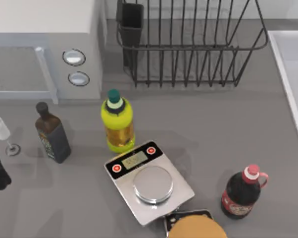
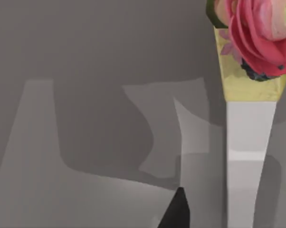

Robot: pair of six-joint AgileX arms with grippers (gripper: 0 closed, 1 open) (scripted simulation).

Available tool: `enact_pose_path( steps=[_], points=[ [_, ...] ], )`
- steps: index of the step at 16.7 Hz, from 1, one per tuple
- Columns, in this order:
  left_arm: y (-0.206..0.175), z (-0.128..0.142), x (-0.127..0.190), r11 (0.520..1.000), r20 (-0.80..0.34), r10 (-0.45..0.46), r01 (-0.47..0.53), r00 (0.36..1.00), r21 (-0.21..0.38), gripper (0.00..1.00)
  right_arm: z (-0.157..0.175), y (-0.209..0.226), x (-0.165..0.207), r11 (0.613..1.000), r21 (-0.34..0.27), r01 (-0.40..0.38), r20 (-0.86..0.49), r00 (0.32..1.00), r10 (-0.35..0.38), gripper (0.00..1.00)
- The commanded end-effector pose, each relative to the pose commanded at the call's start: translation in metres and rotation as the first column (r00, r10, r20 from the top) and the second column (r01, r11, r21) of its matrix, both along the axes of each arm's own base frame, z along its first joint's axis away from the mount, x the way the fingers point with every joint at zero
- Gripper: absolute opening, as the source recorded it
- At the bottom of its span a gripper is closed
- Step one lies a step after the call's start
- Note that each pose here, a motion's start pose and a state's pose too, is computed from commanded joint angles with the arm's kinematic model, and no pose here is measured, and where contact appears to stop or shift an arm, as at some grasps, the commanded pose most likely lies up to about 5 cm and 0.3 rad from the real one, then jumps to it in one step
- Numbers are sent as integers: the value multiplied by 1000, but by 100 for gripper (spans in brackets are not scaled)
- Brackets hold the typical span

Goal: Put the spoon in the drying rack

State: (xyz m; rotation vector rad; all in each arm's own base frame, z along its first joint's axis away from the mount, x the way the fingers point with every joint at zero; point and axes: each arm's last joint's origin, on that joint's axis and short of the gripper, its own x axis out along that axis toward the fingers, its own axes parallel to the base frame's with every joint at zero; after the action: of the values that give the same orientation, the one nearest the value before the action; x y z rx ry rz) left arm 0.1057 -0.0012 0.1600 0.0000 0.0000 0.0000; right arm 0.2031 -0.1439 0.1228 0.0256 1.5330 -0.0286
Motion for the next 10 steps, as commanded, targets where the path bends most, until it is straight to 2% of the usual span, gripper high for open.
enact_pose_path(
  steps=[4, 10],
  points=[
    [0, 0, 0, 1000, 0, 0, 0, 1000, 0, 100, 45, -11, 13, 1000, -1, -5, 2, 1000, 5, 0],
    [0, 0, 0, 1000, 0, 0, 0, 1000, 0, 100, 143, -7, 8, 999, 32, -1, -44, 999, 3, 0]
  ],
)
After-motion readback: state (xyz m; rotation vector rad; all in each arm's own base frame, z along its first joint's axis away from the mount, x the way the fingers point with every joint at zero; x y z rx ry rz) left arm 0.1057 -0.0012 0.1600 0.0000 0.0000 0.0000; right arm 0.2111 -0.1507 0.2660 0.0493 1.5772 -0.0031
